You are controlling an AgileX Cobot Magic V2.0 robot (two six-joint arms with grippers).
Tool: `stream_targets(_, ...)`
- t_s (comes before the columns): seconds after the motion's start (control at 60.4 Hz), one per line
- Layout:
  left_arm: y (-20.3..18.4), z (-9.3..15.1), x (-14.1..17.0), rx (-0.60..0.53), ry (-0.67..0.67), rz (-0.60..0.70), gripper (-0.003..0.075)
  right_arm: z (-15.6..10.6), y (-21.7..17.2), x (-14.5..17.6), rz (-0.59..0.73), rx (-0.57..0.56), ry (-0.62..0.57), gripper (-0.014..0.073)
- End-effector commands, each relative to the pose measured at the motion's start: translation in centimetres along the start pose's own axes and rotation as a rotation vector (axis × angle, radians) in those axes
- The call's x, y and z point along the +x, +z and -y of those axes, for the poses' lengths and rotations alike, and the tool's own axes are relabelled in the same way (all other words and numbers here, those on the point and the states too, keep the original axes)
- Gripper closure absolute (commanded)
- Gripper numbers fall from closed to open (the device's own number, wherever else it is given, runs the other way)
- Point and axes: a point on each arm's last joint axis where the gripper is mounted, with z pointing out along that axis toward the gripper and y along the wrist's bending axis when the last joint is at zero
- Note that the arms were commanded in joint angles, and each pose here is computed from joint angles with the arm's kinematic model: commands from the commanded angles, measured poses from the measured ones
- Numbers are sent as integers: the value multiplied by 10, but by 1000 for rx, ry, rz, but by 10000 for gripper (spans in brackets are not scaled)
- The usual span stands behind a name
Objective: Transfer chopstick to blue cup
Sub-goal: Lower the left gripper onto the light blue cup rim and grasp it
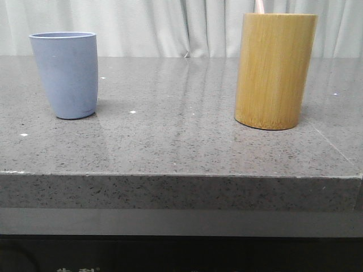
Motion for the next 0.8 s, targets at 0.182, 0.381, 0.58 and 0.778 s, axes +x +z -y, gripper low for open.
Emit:
stream_targets(0.182,55,43,-63,229,121,-107,59,-1,-3,-18,101,4,0,-38)
stream_targets(0.381,94,80,-78,355,185,-297,59,-1,-3,-18,101,4,0,-38)
stream_targets(0.58,144,101,-68,400,224,-551,59,-1,-3,-18,101,4,0,-38)
stream_targets(0.778,175,106,-52,378,251,-640,59,-1,-3,-18,101,4,0,-38)
